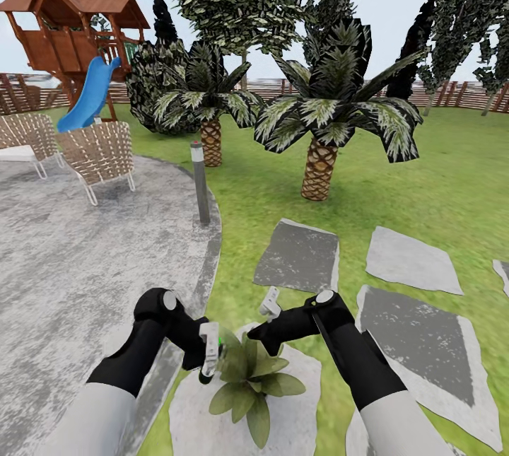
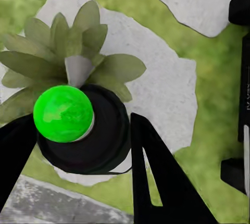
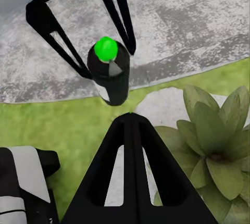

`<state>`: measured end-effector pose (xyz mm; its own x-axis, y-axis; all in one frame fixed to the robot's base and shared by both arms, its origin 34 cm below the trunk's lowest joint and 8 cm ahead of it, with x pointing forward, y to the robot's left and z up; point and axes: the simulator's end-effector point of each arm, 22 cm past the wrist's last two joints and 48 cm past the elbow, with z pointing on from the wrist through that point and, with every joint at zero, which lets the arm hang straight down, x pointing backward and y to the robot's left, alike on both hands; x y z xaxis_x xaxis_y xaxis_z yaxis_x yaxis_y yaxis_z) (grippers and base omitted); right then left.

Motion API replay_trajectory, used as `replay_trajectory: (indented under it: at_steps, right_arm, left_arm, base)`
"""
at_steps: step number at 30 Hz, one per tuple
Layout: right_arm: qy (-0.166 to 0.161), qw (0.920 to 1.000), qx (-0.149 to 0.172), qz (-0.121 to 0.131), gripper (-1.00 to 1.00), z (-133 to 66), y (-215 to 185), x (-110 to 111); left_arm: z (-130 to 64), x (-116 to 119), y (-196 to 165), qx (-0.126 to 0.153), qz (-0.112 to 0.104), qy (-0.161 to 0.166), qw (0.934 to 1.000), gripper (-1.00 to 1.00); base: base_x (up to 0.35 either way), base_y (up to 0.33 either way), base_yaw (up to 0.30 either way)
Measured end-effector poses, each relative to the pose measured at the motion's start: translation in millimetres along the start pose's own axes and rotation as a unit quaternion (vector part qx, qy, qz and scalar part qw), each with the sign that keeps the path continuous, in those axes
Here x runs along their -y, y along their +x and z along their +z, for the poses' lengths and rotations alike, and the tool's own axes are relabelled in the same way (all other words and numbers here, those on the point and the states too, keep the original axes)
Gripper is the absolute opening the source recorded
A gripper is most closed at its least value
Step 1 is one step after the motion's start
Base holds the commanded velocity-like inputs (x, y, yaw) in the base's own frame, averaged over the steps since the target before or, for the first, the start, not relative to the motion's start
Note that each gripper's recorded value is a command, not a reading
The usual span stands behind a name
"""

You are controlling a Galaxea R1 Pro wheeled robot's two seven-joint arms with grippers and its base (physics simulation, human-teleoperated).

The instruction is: Pick up the pesticide atomizer in the garden and spray insectifuge to fully cover both potted plants in the garden.

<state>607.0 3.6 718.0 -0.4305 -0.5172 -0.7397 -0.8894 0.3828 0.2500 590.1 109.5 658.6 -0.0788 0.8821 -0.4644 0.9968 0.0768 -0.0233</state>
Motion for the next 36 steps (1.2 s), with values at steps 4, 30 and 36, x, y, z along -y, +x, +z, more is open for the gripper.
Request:
replay_trajectory:
  at_steps: [4,30,36]
  right_arm:
    - [0.005,1.0000,-0.002,0.002,-1.00,0.7,2,3]
    - [0.379,0.8422,0.160,0.349,1.00,-282.0,239,225]
    - [0.599,0.6987,0.045,0.388,1.00,-367.2,335,250]
  left_arm:
    - [-12.5,-9,40,-0.029,-0.057,-0.015,0.9978,-1.00]
    - [-58.7,-96,133,0.135,-0.408,-0.218,0.8764,-1.00]
    - [-28.2,-102,186,0.068,-0.459,-0.282,0.8393,-1.00]
  base:
    - [0.000,0.000,0.000]
    - [0.000,0.000,0.000]
    - [0.000,0.000,0.000]
